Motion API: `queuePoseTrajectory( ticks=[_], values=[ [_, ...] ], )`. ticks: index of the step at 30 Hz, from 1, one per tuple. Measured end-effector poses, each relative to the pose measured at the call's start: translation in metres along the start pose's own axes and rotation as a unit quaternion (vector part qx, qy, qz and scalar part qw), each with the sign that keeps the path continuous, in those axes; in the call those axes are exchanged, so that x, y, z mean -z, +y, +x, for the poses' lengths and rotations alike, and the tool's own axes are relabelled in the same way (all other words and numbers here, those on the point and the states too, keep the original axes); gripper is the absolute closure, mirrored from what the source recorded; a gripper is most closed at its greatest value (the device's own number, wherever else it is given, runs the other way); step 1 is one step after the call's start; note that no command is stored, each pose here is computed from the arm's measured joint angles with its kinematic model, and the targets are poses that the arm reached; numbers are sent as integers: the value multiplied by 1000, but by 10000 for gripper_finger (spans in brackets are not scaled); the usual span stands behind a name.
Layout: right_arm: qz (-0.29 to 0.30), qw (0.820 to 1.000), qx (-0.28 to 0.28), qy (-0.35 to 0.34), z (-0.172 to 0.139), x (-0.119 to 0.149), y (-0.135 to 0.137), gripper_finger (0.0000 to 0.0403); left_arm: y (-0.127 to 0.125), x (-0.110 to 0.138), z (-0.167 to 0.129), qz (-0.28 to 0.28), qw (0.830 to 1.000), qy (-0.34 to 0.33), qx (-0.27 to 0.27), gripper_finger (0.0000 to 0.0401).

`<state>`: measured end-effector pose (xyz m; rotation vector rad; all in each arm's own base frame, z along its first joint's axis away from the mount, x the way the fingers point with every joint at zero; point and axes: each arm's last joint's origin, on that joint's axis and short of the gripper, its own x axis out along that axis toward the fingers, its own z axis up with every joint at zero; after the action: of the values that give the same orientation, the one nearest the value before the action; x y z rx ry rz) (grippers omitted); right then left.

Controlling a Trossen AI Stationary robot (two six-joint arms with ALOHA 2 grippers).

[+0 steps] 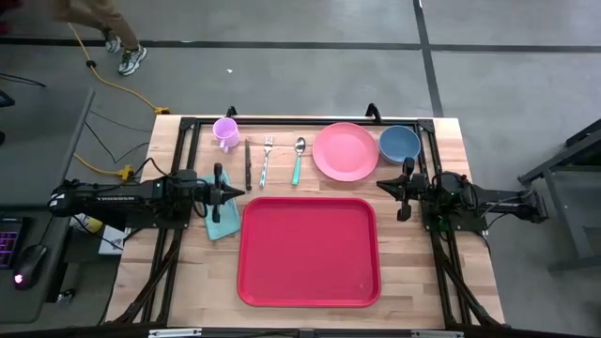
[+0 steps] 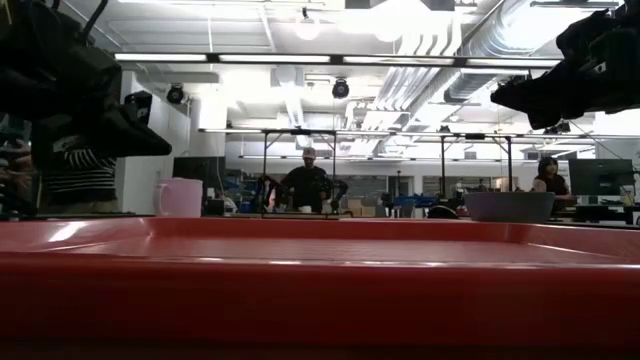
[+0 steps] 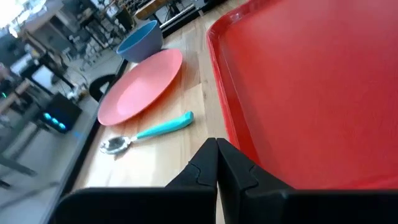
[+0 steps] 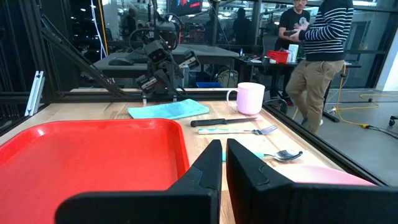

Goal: Set up tray
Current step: Put the purple mug on the red tray

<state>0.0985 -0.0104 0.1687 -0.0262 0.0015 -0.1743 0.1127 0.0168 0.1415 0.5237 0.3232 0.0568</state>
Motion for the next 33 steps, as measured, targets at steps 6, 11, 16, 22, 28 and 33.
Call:
queuePoseTrajectory(
  ticks=[6, 11, 16, 22, 28, 33],
  values=[
    [0, 1000, 0, 0, 0, 0, 0, 402, 0, 0, 0, -61, 998, -1, -1, 368],
    [0, 1000, 0, 0, 0, 0, 0, 402, 0, -1, 0, -153, 988, -4, -1, 368],
    [0, 1000, 0, 0, 0, 0, 0, 402, 1, -1, 0, -257, 966, -8, -1, 368],
    [0, 1000, 0, 0, 0, 0, 0, 402, 5, -6, 0, -396, 917, -36, -28, 368],
    [0, 1000, 0, 0, 0, 0, 0, 402, 17, -20, -4, -478, 866, -129, -71, 368],
    [0, 1000, 0, -1, 0, 0, 0, 402, 31, -41, -11, -426, 878, -189, -109, 368]
  ],
)
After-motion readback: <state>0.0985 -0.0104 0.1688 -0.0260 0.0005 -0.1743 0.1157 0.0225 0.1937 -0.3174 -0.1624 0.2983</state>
